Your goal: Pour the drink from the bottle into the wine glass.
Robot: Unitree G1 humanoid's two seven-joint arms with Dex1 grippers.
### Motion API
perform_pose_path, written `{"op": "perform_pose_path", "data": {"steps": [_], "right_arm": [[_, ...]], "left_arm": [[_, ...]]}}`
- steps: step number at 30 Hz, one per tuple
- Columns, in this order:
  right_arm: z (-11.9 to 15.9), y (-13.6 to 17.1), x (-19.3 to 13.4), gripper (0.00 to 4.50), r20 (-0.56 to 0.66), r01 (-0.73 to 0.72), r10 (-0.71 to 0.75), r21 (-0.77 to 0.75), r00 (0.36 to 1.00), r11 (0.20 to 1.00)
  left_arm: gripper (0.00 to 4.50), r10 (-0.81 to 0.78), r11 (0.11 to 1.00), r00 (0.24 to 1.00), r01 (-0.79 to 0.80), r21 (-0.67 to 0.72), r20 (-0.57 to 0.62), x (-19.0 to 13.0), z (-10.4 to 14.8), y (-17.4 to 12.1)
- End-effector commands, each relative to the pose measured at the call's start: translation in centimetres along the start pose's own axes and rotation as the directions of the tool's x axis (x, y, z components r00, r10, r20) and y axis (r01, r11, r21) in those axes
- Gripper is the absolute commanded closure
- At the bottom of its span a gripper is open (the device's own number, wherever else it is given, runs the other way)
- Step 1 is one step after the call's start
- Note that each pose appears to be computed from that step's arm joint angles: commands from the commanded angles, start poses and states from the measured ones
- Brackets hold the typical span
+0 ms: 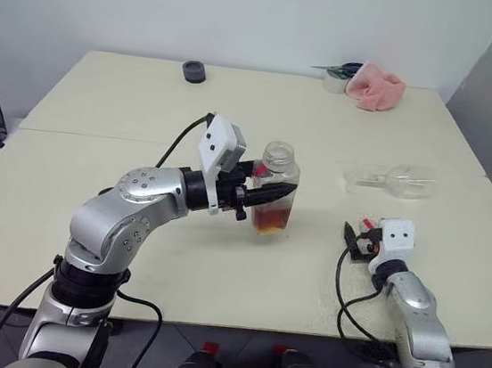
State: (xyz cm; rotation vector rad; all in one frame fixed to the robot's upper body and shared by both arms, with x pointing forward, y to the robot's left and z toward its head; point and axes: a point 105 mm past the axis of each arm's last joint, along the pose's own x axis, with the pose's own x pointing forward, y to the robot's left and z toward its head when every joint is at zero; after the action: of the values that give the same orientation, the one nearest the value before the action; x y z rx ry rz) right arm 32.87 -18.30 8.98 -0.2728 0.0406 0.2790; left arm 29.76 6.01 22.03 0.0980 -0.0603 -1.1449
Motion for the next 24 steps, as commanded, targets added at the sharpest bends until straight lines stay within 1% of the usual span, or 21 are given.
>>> {"op": "perform_pose_path", "data": {"steps": [1, 3, 4, 5, 9, 11, 13, 15, 17, 19, 20, 22, 24], "right_arm": [[5.5, 2.3, -0.8, 0.01, 0.165, -0.204, 0.198, 0.018, 0.966, 0.979], [8.6, 5.0, -2.1, 0.01, 0.230, -0.426, 0.410, 0.023, 0.883, 0.904], [10.2, 6.0, -3.1, 0.01, 0.247, -0.527, 0.514, -0.014, 0.822, 0.849], [11.5, 6.5, -3.7, 0.01, 0.253, -0.586, 0.576, -0.043, 0.777, 0.809], [16.4, 6.0, -4.4, 0.01, 0.317, -0.648, 0.631, -0.064, 0.708, 0.759], [17.4, 6.2, -4.5, 0.01, 0.291, -0.686, 0.675, -0.081, 0.678, 0.723], [18.4, 6.4, -4.3, 0.01, 0.286, -0.705, 0.698, -0.095, 0.657, 0.703], [19.7, 6.5, -4.0, 0.01, 0.316, -0.711, 0.696, -0.087, 0.645, 0.698], [20.8, 6.6, -3.6, 0.01, 0.351, -0.717, 0.690, -0.068, 0.633, 0.693], [21.6, 6.8, -2.9, 0.01, 0.381, -0.722, 0.677, -0.034, 0.630, 0.691], [21.8, 7.0, -2.6, 0.01, 0.395, -0.726, 0.672, -0.020, 0.626, 0.688], [22.0, 7.3, -2.2, 0.01, 0.411, -0.731, 0.668, -0.004, 0.621, 0.682], [22.1, 7.8, -1.9, 0.01, 0.418, -0.740, 0.673, -0.004, 0.610, 0.672]], "left_arm": [[2.58, 0.055, 0.996, 0.997, -0.058, 0.068, 0.054, 0.0, 1.7, 1.0], [2.58, 0.107, 0.991, 0.993, -0.111, 0.072, 0.058, 0.2, 1.7, 1.9], [2.58, 0.133, 0.987, 0.989, -0.138, 0.078, 0.058, 0.2, 1.6, 2.3], [2.58, 0.153, 0.984, 0.987, -0.158, 0.084, 0.057, 0.2, 1.6, 2.6], [2.58, 0.244, 0.964, 0.967, -0.250, 0.093, 0.070, -0.2, 1.8, 4.3], [2.58, 0.365, 0.922, 0.928, -0.372, 0.112, 0.078, -0.9, 2.1, 6.5], [2.58, 0.495, 0.856, 0.863, -0.504, 0.116, 0.101, -1.8, 2.5, 8.9], [2.58, 0.592, 0.787, 0.797, -0.604, 0.125, 0.120, -2.7, 2.8, 10.7], [2.58, 0.698, 0.692, 0.703, -0.711, 0.124, 0.135, -4.2, 2.9, 12.7], [2.58, 0.808, 0.552, 0.567, -0.823, 0.134, 0.159, -6.5, 3.0, 14.8], [2.58, 0.837, 0.507, 0.520, -0.854, 0.116, 0.172, -7.4, 3.0, 15.5], [2.58, 0.860, 0.465, 0.474, -0.881, 0.091, 0.189, -8.4, 2.9, 16.2], [2.58, 0.869, 0.456, 0.458, -0.888, 0.055, 0.190, -8.9, 2.3, 16.6]]}}
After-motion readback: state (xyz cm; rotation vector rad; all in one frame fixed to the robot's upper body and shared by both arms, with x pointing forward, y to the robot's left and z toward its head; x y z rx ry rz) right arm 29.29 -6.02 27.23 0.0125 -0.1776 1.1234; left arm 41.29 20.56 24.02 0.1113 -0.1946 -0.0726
